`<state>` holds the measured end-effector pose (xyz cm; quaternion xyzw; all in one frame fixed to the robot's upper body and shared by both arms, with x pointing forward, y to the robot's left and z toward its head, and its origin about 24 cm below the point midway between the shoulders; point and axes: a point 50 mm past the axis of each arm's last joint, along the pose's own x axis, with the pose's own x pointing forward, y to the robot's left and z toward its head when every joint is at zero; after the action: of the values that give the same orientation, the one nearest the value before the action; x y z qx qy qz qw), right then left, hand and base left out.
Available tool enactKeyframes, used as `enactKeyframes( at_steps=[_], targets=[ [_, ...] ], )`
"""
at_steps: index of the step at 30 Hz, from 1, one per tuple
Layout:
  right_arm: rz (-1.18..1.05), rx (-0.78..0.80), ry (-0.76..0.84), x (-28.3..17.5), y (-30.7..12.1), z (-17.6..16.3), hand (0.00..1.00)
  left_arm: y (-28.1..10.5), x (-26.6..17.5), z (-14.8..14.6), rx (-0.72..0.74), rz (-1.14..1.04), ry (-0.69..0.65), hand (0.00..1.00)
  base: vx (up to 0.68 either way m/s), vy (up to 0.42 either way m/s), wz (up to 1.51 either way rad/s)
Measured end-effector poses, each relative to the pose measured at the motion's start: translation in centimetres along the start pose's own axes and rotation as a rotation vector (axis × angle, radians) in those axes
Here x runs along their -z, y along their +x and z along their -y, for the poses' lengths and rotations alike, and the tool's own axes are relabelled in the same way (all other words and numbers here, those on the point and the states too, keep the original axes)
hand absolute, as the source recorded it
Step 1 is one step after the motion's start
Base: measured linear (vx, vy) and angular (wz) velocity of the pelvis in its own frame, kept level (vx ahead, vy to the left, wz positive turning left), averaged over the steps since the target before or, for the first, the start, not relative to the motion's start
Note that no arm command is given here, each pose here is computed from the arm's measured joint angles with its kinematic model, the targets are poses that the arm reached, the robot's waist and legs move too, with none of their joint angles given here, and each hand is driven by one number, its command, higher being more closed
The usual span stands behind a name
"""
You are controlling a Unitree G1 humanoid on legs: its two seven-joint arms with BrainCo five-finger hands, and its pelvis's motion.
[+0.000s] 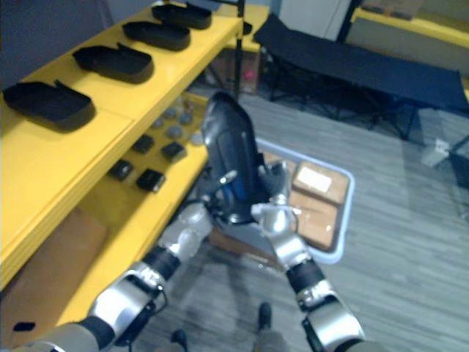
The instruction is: Walk over and take plastic housings, then place them on the shelf
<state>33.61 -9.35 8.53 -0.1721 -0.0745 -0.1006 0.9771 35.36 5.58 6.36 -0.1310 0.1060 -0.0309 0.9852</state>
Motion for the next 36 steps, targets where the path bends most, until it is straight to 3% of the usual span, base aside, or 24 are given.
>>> enactKeyframes(
  at_steps=[12, 13, 14, 20, 25, 28, 30, 31, 36],
  targets=[
    [-0.018, 0.026, -0.006, 1.3, -0.7, 0.5, 1.00, -0.3, 0.8, 0.4, 0.026, -0.012, 0.108, 1.00, 0.00, 0.001, -0.01],
    [-0.070, 0.026, -0.040, 2.8, -0.8, 0.5, 1.00, -0.1, 0.3, 0.6, -0.005, 0.020, 0.337, 1.00, 0.03, 0.014, -0.10],
    [-0.070, 0.026, -0.040, 2.8, -0.8, 0.5, 0.00, -0.1, 0.2, 0.6, -0.005, 0.021, 0.339, 1.00, 0.03, 0.013, -0.10],
    [-0.123, 0.033, 0.077, 1.9, 0.3, 0.1, 0.00, 0.5, -2.1, 0.5, 0.008, 0.047, 0.332, 1.00, 0.00, 0.000, 0.00],
    [-0.127, 0.038, 0.081, 1.9, 0.4, 0.1, 0.00, 0.5, -2.1, 0.4, 0.005, 0.044, 0.331, 1.00, 0.00, 0.000, 0.00],
    [-0.154, 0.078, 0.122, 2.3, 1.0, 1.7, 0.00, 0.6, -2.7, 0.5, 0.009, 0.052, 0.334, 1.00, 0.00, 0.000, 0.00],
    [-0.308, -0.028, 0.659, 2.7, 1.3, 1.7, 0.00, 0.4, -4.0, 1.3, 0.006, 0.145, 0.416, 1.00, 0.00, 0.000, 0.00],
    [-0.325, -0.073, 0.802, 2.7, 1.3, 1.5, 0.00, 0.3, -4.4, 1.4, 0.003, 0.169, 0.435, 1.00, 0.00, 0.000, 0.00],
    [-0.364, -0.100, 0.961, 3.7, 0.9, 1.8, 0.00, 0.3, -4.1, 1.1, -0.002, 0.160, 0.435, 1.00, 0.00, 0.000, 0.00]
  ],
)
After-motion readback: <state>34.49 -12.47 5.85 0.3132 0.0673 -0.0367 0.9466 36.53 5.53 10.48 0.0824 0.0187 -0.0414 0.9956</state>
